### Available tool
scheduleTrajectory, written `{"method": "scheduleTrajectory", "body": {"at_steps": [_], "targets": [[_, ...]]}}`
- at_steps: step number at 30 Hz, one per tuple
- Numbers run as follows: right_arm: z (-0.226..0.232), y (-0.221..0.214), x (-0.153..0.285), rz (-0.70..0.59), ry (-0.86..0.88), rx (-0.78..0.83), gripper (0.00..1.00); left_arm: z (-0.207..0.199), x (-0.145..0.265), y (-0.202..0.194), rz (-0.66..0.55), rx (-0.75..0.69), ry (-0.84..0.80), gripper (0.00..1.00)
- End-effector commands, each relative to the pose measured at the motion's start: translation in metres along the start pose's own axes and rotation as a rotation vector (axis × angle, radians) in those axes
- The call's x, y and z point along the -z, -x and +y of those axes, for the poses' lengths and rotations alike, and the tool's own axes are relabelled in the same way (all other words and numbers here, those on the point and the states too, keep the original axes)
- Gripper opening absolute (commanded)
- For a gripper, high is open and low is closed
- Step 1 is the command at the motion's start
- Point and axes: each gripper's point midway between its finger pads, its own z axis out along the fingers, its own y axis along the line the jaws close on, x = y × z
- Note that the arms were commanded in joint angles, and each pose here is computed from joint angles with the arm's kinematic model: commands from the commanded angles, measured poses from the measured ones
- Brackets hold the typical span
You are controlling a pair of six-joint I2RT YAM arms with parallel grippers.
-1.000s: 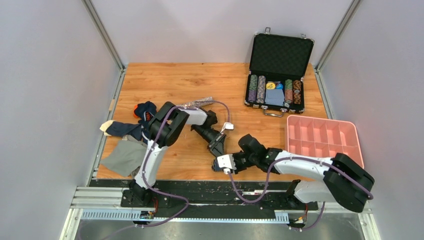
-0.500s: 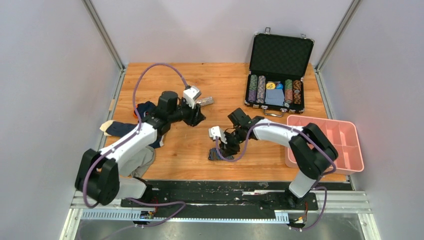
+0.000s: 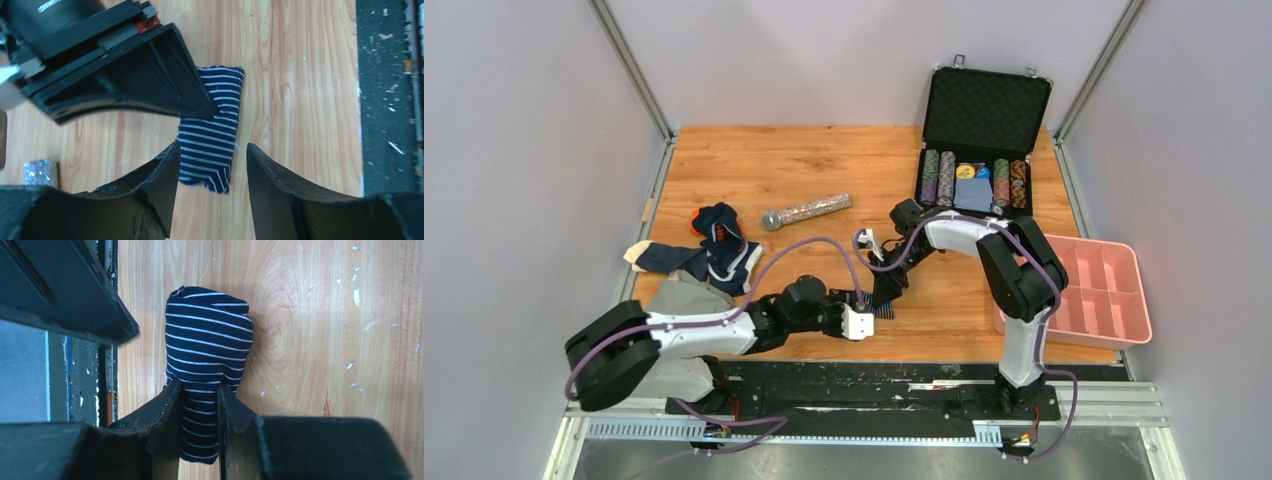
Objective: Roll the underwear
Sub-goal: Roll the underwear to the center of the board.
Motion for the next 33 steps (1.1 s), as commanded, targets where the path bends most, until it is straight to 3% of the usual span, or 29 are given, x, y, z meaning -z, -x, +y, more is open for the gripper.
{"method": "scheduleTrajectory", "body": {"at_steps": [1,24,27,33], "targets": [[-0.011,-0.065,-0.002,0.227,-0.053,-0.123,0.0,0.026,-0.019,0.029,-0.098,-0.207,0.122,0.59],[-0.016,-0.068,-0.007,0.271,0.011,-0.222,0.01,0.014,-0.062,-0.052,0.208,-0.28,0.066,0.61],[-0.016,-0.07,-0.008,0.281,0.023,-0.238,0.02,0.0,-0.068,-0.077,0.295,-0.282,-0.01,0.59],[-0.015,-0.07,-0.008,0.282,0.033,-0.253,0.05,-0.023,-0.07,-0.094,0.34,-0.27,-0.142,0.52]]}}
